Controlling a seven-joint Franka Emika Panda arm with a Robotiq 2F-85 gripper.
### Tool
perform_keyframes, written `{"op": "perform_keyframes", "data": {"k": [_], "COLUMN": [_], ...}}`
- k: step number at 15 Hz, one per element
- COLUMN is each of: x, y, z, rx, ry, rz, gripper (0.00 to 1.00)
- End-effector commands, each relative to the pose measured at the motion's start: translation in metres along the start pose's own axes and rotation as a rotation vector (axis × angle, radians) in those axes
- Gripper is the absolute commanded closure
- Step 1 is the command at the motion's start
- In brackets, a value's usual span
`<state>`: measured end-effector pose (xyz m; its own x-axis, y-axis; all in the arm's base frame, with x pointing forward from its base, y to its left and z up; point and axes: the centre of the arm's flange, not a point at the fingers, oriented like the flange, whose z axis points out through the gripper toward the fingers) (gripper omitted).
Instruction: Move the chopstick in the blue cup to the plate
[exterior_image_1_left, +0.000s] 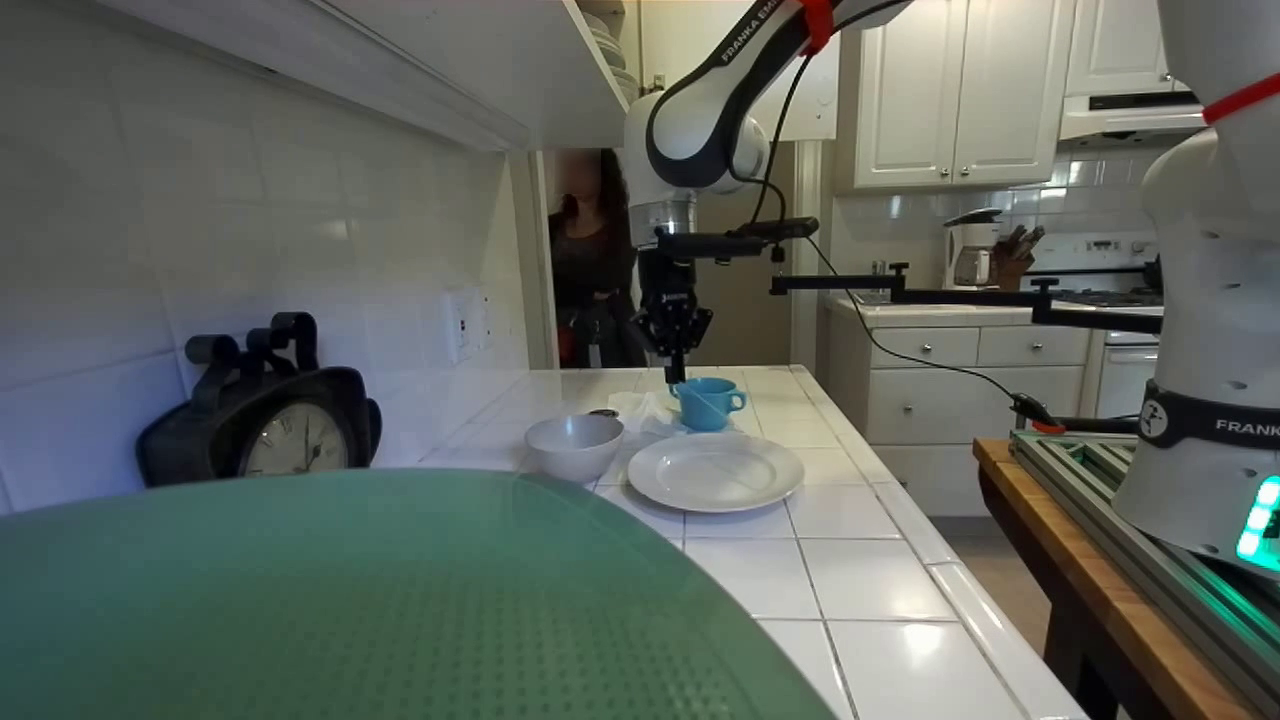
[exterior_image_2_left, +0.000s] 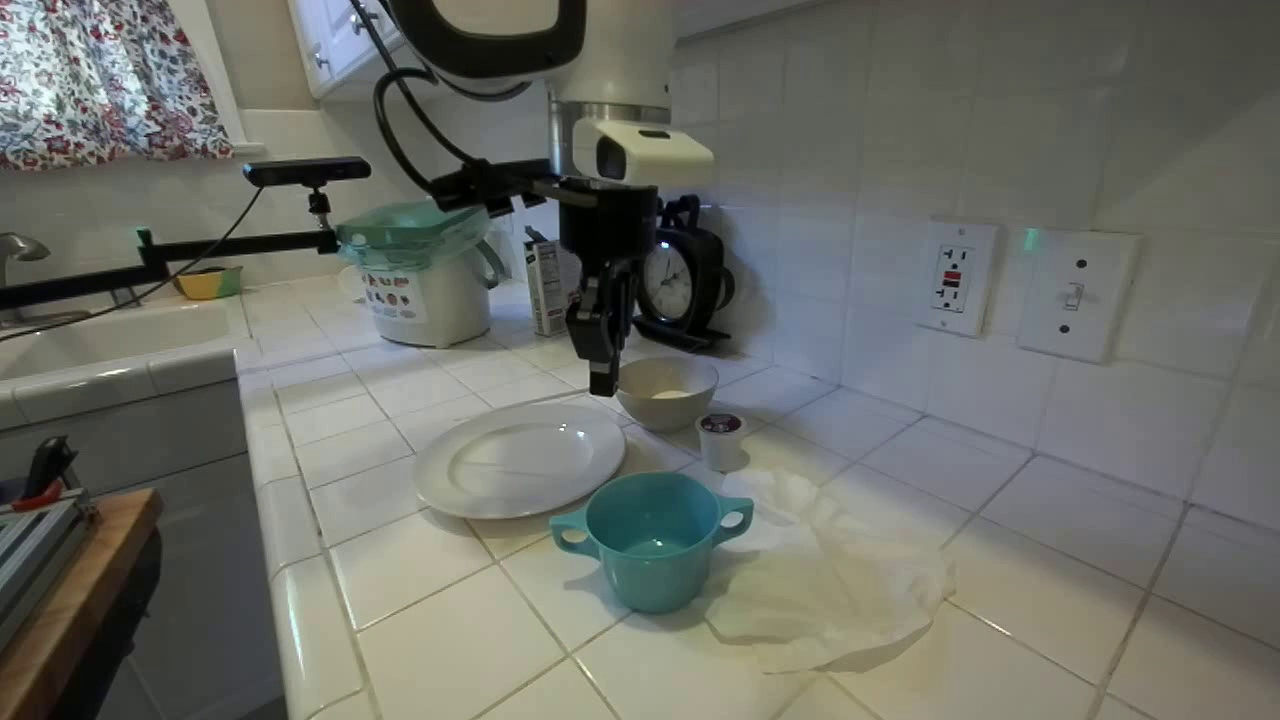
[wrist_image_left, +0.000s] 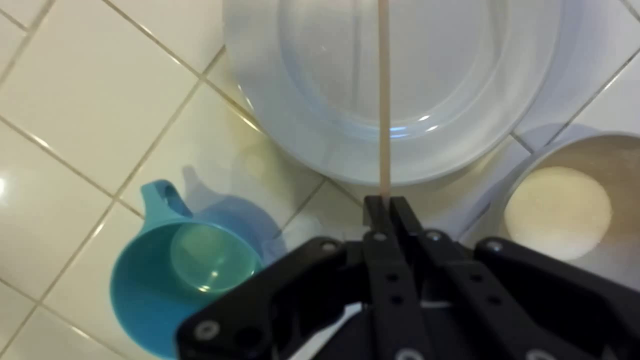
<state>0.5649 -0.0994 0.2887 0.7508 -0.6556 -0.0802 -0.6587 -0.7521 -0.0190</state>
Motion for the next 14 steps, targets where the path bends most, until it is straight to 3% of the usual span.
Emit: {"op": "perform_keyframes", "data": {"k": [1, 14], "x": [0.004, 0.014], "y": [0.005, 0.008], "z": [0.012, 0.055], "rx": [0.022, -0.001], "ry": [0.005, 0.008], "rz": [0.097, 0.18], "gripper": [0.98, 0.98]}}
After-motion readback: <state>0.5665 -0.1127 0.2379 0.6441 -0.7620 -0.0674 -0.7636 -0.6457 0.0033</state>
